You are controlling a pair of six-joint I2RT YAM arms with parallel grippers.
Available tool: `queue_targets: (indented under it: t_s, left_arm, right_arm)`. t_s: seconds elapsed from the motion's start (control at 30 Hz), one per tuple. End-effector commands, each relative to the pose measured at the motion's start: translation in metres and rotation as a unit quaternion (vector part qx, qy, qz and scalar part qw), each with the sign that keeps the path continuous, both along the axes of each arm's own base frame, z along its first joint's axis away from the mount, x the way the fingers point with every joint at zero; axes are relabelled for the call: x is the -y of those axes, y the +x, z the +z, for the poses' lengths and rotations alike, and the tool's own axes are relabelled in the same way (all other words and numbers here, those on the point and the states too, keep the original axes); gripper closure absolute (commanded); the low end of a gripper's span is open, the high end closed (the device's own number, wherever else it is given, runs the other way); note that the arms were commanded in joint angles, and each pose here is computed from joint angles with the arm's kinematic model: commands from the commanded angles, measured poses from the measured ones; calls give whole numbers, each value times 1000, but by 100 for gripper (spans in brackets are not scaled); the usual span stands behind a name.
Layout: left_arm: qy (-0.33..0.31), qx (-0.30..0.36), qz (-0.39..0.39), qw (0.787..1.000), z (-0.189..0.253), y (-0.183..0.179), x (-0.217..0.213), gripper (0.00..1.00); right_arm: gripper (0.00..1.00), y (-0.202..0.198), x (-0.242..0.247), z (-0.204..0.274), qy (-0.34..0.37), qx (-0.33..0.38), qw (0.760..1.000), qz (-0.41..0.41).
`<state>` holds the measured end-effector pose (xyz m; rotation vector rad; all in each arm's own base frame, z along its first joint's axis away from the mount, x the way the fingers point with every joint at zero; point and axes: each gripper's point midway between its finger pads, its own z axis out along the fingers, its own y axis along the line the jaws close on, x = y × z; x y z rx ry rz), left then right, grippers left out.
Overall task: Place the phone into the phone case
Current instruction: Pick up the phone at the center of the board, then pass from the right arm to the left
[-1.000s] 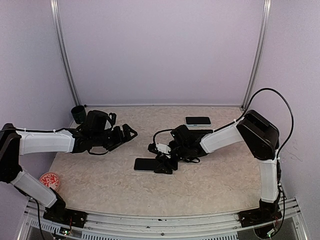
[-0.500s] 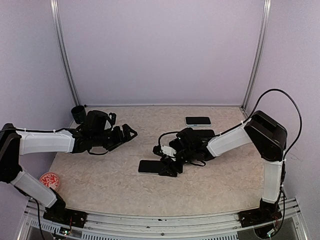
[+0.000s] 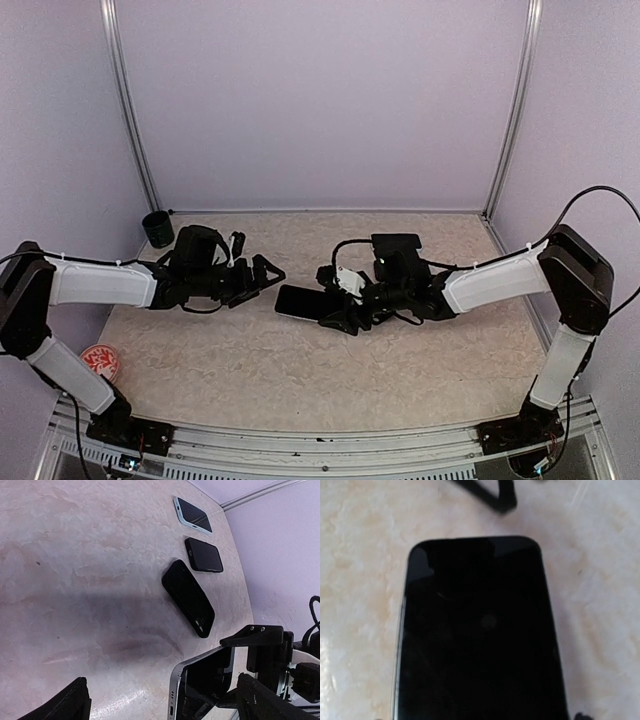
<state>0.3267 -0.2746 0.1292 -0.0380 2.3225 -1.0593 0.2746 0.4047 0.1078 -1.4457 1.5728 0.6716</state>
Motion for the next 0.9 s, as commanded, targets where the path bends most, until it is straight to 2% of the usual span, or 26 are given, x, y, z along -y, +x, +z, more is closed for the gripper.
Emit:
queue_targets:
  t_s: [0.0,0.33,0.53,0.87]
  left_arm:
    - [-40,16,-65,997,11,-10,22,1]
    - [-85,19,-169,982,25,-37,65,2]
    - [-106,17,-206,973,31,-48,82,5]
    - [-123,13,-234,964,35,-58,90,17]
  right_arm:
    - [52,0,-5,46,56,52,997,-6]
    - [52,-5,-7,62,64,79,995,-8]
    - [52,-9,-9,61,56,88,995,-5]
    - [52,-11,-9,59,46,103,994,-8]
